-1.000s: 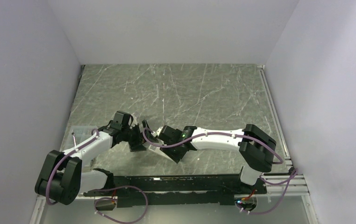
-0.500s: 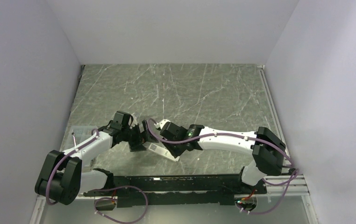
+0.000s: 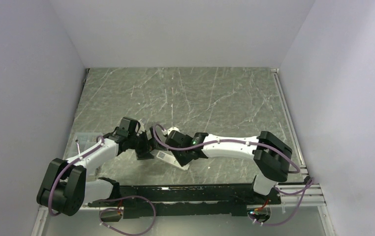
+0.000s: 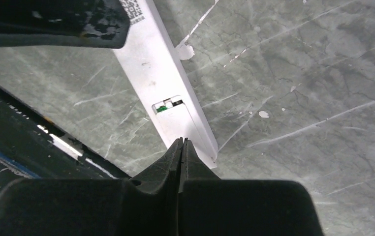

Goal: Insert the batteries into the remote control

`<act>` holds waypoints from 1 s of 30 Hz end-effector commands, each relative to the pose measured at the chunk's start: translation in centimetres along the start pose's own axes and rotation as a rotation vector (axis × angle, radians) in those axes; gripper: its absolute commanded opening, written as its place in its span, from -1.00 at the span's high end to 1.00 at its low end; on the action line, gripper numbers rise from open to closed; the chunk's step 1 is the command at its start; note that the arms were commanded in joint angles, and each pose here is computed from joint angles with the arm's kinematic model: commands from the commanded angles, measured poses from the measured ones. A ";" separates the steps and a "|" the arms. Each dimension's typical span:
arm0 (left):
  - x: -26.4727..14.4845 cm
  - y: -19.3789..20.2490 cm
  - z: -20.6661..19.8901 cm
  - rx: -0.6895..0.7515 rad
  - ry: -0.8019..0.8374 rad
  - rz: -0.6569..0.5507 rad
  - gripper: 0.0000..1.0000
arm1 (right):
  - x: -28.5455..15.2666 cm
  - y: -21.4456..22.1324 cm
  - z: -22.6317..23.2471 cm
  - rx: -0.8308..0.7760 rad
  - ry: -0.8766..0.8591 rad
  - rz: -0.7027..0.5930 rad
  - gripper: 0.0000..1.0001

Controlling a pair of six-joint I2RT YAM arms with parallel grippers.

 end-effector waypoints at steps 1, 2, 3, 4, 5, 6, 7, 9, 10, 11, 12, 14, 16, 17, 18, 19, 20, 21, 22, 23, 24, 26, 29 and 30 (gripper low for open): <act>-0.3 -0.3 -0.6 0.042 0.019 -0.018 -0.96 | 0.5 -1.3 0.3 0.023 0.020 -0.033 1.00; -0.4 -0.3 -0.6 0.042 0.018 -0.018 -0.96 | 0.6 -1.4 0.3 0.024 0.020 -0.032 1.00; -0.3 -0.3 -0.6 0.043 0.017 -0.017 -0.96 | 0.7 -1.4 0.3 0.023 0.022 -0.030 1.00; -0.3 -0.3 -0.6 0.043 0.016 -0.015 -0.96 | 0.8 -1.4 0.3 0.023 0.023 -0.028 1.00; -0.3 -0.3 -0.6 0.042 0.016 -0.015 -0.96 | 0.9 -1.4 0.3 0.021 0.024 -0.023 1.00; -0.3 -0.3 -0.6 0.042 0.016 -0.014 -0.96 | 1.0 -1.4 0.4 0.019 0.023 -0.021 1.00; -0.3 -0.3 -0.6 0.044 0.017 -0.014 -0.96 | 1.1 -1.4 0.4 0.017 0.022 -0.016 1.00; -0.3 -0.3 -0.6 0.043 0.016 -0.014 -0.96 | 1.3 -1.3 0.5 0.011 0.014 -0.008 1.00; -0.3 -0.3 -0.6 0.044 0.017 -0.015 -0.96 | 1.3 -1.2 0.6 0.009 0.007 -0.004 1.00; -0.2 -0.3 -0.6 0.043 0.016 -0.015 -0.96 | 1.4 -1.1 0.7 0.007 0.001 0.001 1.00; -0.2 -0.3 -0.5 0.043 0.016 -0.014 -0.96 | 1.5 -1.0 0.8 0.004 -0.005 0.007 1.00; -0.2 -0.3 -0.5 0.043 0.017 -0.013 -0.96 | 1.6 -0.8 0.8 0.001 -0.011 0.016 1.00; -0.1 -0.3 -0.5 0.043 0.017 -0.013 -0.96 | 1.7 -0.7 0.8 0.000 -0.007 0.021 1.00; -0.1 -0.3 -0.5 0.043 0.017 -0.013 -0.96 | 1.8 -0.6 0.7 -0.001 -0.006 0.025 1.00; -0.1 -0.4 -0.5 0.043 0.017 -0.014 -0.96 | 1.9 -0.5 0.7 -0.002 -0.002 0.029 1.00; -0.1 -0.4 -0.5 0.041 0.018 -0.013 -0.96 | 1.9 -0.4 0.7 -0.004 -0.002 0.033 1.00; 0.0 -0.4 -0.5 0.043 0.016 -0.013 -0.96 | 1.9 -0.4 0.7 -0.004 -0.003 0.038 1.00; 0.0 -0.3 -0.4 0.043 0.015 -0.011 -0.96 | 2.0 -0.3 0.7 -0.005 -0.003 0.040 1.00; 0.1 -0.3 -0.4 0.042 0.014 -0.009 -0.96 | 1.9 -0.4 0.7 -0.004 -0.003 0.038 1.00; 0.1 -0.3 -0.3 0.042 0.014 -0.008 -0.96 | 1.8 -0.6 0.7 -0.003 -0.004 0.033 1.00; 0.1 -0.3 -0.3 0.042 0.013 -0.007 -0.96 | 1.7 -0.8 0.7 -0.003 -0.002 0.026 1.00; 0.2 -0.3 -0.3 0.042 0.011 -0.006 -0.96 | 1.1 -1.4 0.7 0.001 0.006 0.004 1.00; 0.1 -0.4 -0.3 0.047 0.008 -0.011 -0.96 | 0.0 -2.2 0.5 0.012 0.017 -0.030 1.00; 0.1 -0.5 -0.3 0.050 0.004 -0.012 -0.96 | -0.4 -2.4 0.5 0.019 0.019 -0.042 0.96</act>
Point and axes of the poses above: each gripper's point midway between its finger pads, its own x axis out along the fingers, its own z axis along the line the jaws close on, y = z × x, the point moved 4 cm from there along -x, back along the fingers, and after that the axes turned 7 degrees about -x, right-handed, at the moved point
